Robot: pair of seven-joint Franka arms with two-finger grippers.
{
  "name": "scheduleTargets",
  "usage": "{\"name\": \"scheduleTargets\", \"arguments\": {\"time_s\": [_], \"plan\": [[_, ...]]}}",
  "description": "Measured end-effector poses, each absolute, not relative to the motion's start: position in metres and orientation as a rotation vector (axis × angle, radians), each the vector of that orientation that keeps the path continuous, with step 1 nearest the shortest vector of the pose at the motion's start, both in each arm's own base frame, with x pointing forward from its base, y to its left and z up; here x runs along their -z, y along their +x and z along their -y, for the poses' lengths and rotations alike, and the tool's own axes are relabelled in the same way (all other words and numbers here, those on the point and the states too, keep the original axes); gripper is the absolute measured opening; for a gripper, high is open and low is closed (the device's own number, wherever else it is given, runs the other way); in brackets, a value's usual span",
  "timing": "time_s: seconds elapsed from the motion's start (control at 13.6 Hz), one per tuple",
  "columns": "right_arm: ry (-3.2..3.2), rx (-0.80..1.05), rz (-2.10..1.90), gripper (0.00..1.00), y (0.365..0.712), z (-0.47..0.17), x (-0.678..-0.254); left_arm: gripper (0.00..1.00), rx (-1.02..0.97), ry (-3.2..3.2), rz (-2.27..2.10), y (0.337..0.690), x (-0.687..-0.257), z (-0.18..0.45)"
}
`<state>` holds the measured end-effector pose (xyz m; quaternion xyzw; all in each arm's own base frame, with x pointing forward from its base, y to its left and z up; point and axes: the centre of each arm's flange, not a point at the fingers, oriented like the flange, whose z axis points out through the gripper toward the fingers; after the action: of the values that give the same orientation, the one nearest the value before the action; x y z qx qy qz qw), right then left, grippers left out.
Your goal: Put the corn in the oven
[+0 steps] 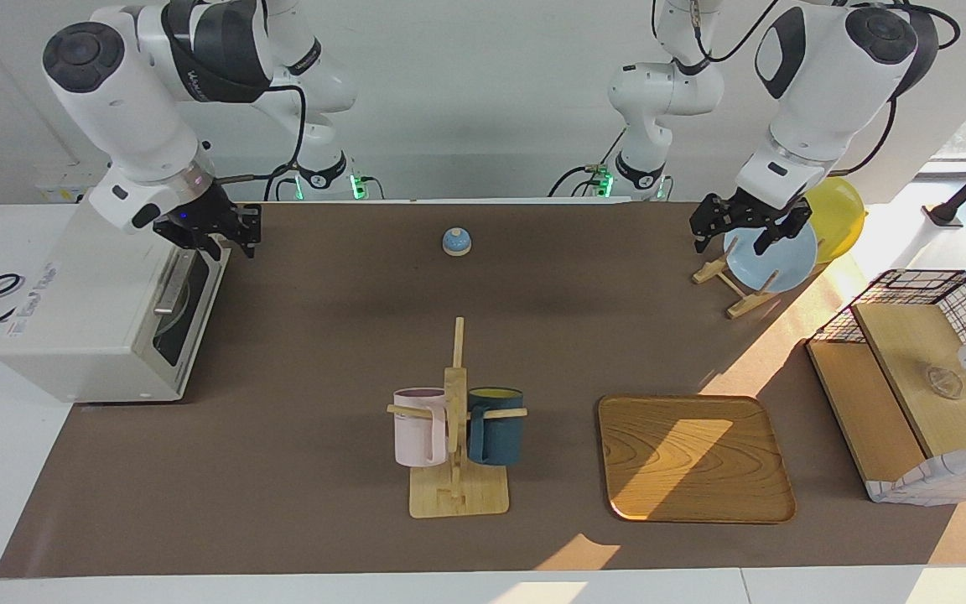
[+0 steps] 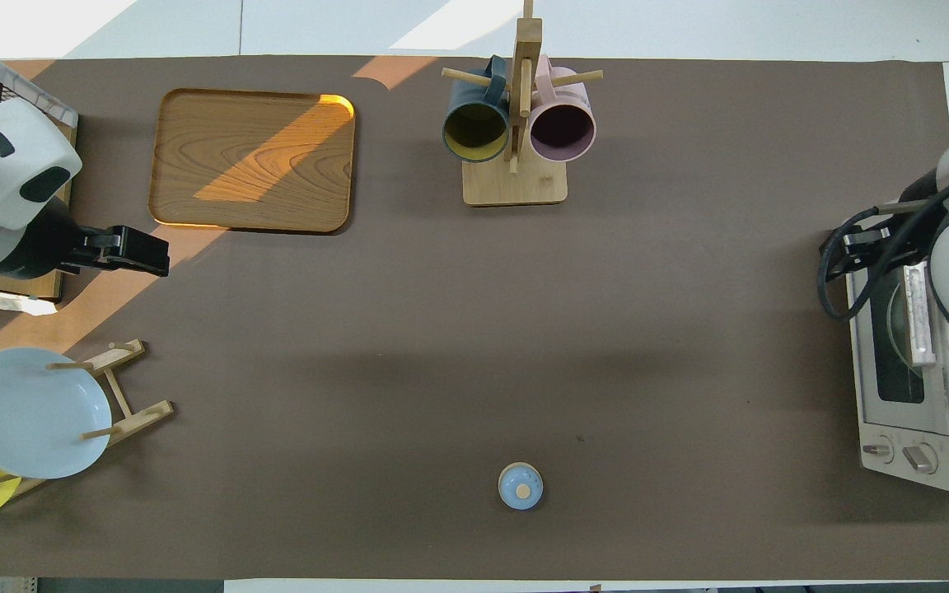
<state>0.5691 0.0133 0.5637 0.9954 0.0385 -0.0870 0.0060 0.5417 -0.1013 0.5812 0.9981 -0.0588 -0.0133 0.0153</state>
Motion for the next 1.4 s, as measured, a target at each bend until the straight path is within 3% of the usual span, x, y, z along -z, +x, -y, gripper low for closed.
{"name": "scheduleTargets", "arguments": {"time_s": [0.22, 0.3, 1.4], "plan": [[3.125, 0.268, -0.101, 0.97, 0.571, -0.012, -0.564, 1.0, 0.041, 3.105, 0.183, 0.542, -0.581, 0.101], [3.127, 0.26, -0.097, 1.0, 0.572, -0.011, -0.567, 1.0, 0.041, 3.105, 0.183, 0.542, -0.581, 0.101], [3.131, 0.202, -0.049, 1.0, 0.561, 0.005, -0.592, 1.0, 0.041, 3.105, 0.183, 0.542, -0.581, 0.101]]}}
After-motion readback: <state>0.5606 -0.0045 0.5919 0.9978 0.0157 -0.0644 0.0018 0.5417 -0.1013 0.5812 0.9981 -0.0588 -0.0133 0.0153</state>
